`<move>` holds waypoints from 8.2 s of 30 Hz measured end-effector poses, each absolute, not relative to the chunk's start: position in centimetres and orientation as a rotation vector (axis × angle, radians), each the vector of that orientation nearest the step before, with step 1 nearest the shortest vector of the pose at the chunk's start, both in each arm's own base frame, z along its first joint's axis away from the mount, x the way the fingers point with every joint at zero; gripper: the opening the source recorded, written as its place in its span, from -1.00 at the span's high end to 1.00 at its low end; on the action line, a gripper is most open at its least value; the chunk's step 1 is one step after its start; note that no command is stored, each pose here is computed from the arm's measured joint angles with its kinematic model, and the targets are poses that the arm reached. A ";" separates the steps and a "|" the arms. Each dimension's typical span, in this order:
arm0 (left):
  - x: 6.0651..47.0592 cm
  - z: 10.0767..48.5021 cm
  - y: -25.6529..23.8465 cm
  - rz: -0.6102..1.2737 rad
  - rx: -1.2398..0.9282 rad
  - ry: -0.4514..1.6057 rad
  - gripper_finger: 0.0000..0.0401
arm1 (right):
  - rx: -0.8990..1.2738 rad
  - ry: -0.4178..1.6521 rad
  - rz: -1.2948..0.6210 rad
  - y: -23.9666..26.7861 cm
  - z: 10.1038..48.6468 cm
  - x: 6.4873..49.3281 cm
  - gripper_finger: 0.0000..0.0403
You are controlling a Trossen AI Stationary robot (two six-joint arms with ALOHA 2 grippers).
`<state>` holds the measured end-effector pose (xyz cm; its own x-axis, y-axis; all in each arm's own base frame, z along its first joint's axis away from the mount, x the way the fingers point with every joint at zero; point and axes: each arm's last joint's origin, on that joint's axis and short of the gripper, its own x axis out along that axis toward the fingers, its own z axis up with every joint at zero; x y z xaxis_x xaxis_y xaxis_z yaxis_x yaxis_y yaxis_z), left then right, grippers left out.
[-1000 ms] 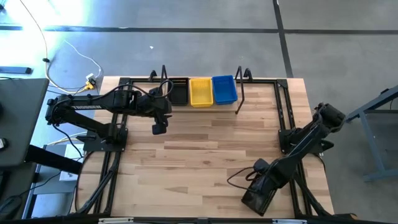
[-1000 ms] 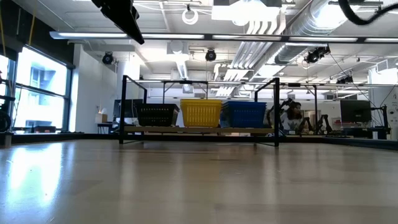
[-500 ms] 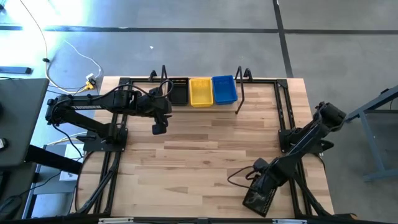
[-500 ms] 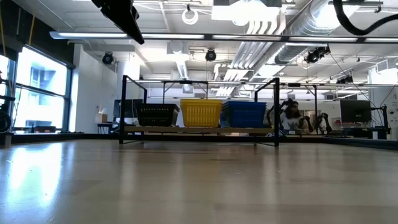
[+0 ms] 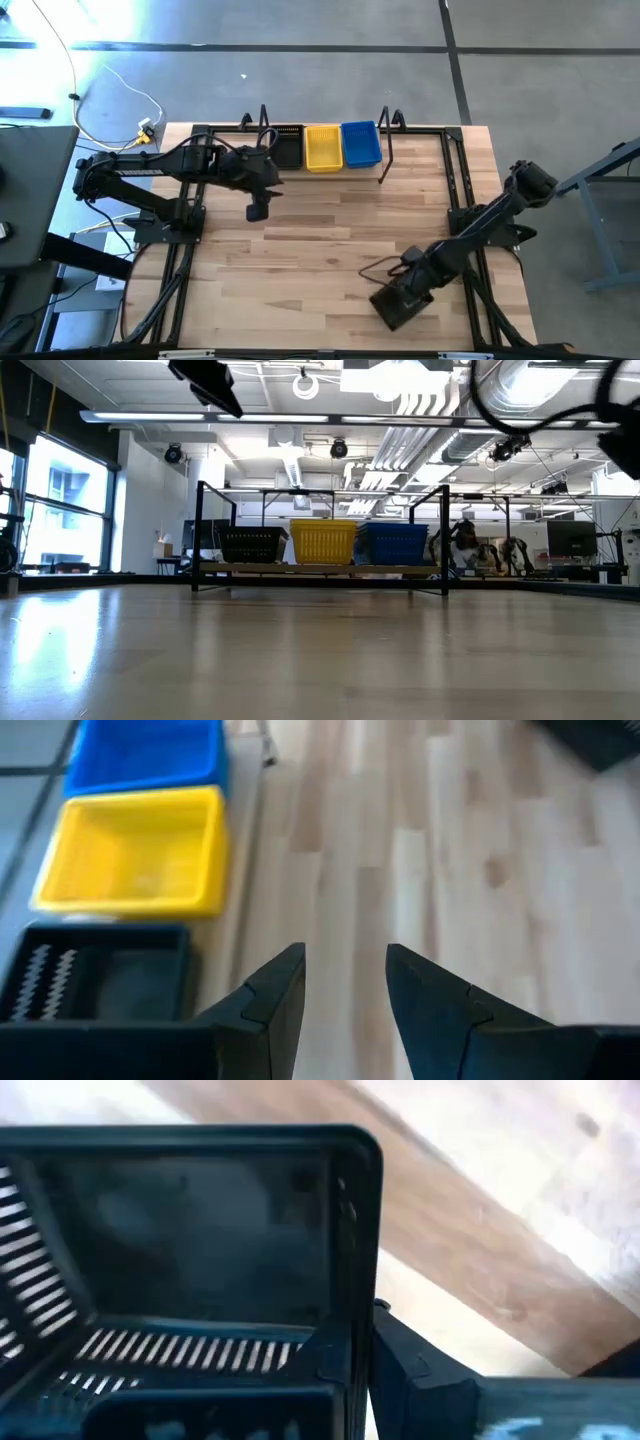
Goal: Stack baskets on shelf by color
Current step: Stack the black bin on top of the blue bin on the shelf, then return to Home Position
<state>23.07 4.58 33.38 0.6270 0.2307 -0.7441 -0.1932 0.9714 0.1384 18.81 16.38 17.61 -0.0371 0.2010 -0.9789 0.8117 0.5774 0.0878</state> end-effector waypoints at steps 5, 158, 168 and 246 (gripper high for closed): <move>23.6 33.7 3.9 0.149 0.024 0.798 0.35 | 0.989 1.438 -0.623 14.8 19.8 20.9 0.98; 23.1 23.9 14.7 0.384 0.306 1.192 1.00 | 0.787 0.544 -0.460 -5.3 34.0 25.4 0.28; 23.5 24.2 14.9 0.417 0.309 1.146 0.79 | 0.797 0.543 -0.462 -5.3 34.0 25.4 0.28; 9.5 16.7 1.4 0.321 -0.216 0.186 0.36 | 0.332 -0.057 -0.295 -2.6 36.6 11.2 0.28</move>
<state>9.51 1.42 16.73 0.9323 0.2912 -0.2144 -0.3309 0.9263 -0.1805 11.18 -2.58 36.64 0.9555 -0.2948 0.0073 0.2760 0.9029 0.3295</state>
